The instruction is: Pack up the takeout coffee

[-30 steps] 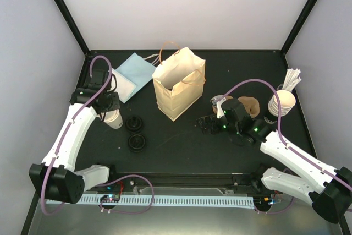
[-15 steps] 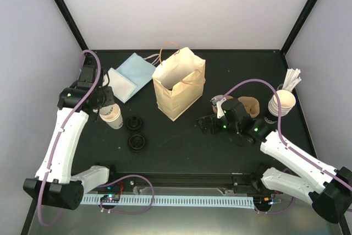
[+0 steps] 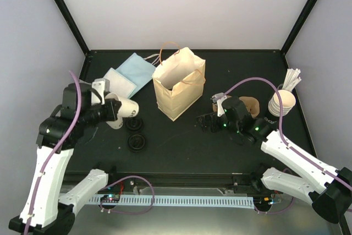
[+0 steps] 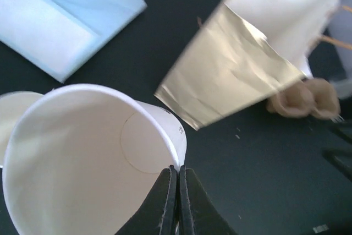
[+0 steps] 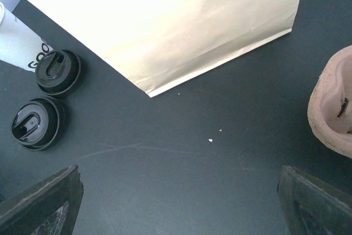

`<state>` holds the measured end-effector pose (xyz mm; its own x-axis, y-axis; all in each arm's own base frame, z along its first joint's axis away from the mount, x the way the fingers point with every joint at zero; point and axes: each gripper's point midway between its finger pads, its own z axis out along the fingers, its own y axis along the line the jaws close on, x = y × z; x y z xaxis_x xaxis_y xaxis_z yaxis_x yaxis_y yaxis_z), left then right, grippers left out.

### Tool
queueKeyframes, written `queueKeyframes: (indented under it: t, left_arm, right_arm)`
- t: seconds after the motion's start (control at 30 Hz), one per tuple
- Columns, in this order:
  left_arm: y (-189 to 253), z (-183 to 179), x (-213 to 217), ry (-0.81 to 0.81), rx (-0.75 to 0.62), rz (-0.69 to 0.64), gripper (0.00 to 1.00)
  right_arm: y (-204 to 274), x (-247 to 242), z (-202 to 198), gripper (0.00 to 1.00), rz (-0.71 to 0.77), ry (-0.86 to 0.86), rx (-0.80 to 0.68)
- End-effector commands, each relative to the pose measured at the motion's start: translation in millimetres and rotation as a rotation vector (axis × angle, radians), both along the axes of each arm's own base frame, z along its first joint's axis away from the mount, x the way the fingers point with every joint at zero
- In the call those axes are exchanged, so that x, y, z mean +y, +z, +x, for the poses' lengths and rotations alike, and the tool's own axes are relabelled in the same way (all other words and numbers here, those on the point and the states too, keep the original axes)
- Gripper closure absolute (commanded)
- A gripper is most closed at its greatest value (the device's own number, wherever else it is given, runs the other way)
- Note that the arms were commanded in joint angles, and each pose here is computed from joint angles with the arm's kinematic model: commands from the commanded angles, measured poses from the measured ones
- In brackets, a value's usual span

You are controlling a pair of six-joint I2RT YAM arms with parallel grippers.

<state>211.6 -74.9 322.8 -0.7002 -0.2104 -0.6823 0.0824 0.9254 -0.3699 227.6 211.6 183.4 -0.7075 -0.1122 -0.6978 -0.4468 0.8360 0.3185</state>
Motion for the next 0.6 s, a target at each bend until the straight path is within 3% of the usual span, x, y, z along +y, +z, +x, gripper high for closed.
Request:
queueKeyframes:
  t: [0.0, 0.2, 0.37, 0.57]
  left_arm:
    - [-7, -25, -37, -0.159, 0.023, -0.118, 0.99]
    - [-35, -51, -100, -0.414, 0.042, -0.174, 0.98]
    - [-55, -71, -132, -0.557, 0.041, -0.057, 0.98]
    - [-79, -75, -161, -0.615, 0.007, 0.151, 0.98]
  right_arm:
    - [9, -1, 7, 0.01, 0.012, -0.026, -0.027]
    - [4, -5, 9, 0.01, 0.008, -0.069, -0.006]
    - [0, -20, 12, 0.01, -0.023, -0.153, -0.005]
    - [-5, -36, 12, 0.00, -0.049, -0.226, -0.004]
